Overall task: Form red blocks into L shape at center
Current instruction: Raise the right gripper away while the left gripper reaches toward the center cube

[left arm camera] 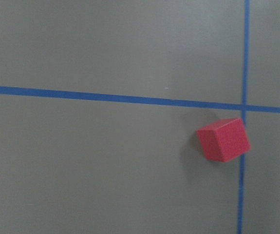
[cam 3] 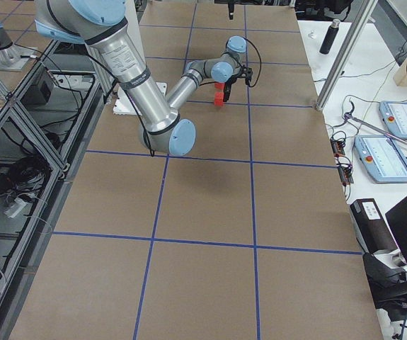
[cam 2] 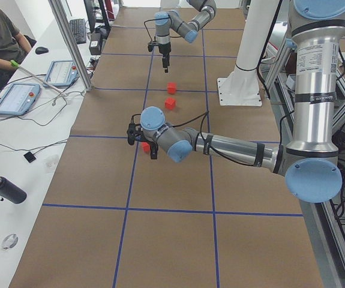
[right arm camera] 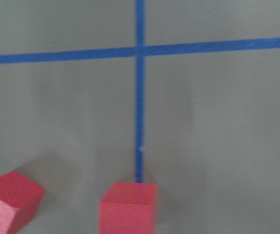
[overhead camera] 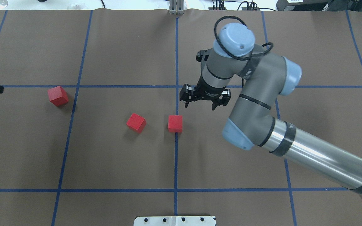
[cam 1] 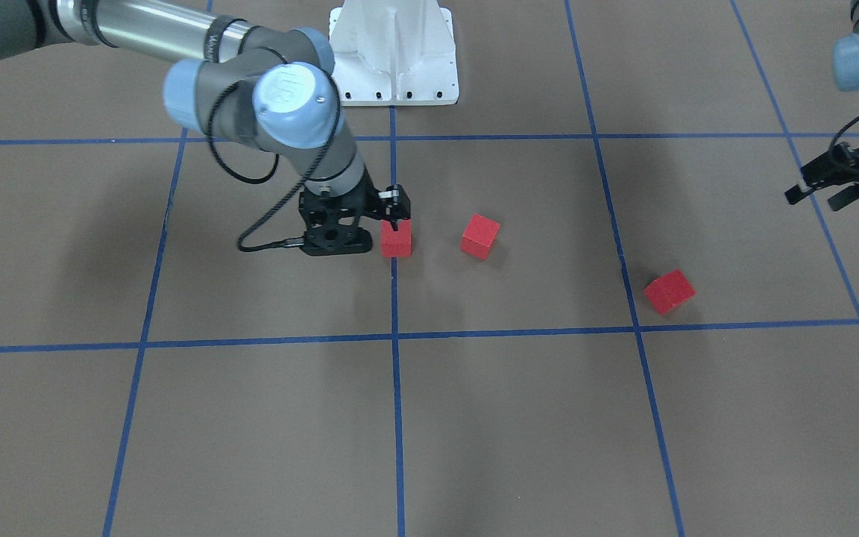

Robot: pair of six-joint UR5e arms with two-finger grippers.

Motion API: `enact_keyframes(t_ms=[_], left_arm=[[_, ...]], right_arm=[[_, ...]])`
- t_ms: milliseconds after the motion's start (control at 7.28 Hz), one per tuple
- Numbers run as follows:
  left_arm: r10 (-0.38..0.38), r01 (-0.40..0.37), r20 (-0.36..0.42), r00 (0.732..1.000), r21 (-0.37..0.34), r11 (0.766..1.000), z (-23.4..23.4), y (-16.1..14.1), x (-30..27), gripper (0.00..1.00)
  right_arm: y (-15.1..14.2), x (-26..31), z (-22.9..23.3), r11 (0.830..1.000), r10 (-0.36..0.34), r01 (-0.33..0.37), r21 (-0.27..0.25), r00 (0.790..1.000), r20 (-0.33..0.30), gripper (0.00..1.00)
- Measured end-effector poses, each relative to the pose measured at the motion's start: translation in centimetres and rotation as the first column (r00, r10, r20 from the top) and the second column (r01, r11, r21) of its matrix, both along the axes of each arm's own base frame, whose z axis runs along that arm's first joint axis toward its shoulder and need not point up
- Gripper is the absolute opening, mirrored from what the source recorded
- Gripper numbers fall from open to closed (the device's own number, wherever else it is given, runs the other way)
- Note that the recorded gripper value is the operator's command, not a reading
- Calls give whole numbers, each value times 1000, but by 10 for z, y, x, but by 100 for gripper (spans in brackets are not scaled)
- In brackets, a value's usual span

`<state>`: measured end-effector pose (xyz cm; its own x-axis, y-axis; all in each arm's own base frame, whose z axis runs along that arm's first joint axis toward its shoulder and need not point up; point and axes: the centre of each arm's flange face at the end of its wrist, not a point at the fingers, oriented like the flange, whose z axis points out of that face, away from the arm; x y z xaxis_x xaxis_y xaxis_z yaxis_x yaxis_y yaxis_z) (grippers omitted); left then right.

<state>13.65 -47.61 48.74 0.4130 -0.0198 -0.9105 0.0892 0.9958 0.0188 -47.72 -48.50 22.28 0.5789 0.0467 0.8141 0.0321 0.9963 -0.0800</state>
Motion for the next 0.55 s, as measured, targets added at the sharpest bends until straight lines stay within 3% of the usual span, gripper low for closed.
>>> enact_keyframes(t_ms=[550], left_arm=[[50,-45,-22,999,189,981,-121,-2,162,100]], right_arm=[[-24,106,87,999,-21,22,45,1000,-21,100]])
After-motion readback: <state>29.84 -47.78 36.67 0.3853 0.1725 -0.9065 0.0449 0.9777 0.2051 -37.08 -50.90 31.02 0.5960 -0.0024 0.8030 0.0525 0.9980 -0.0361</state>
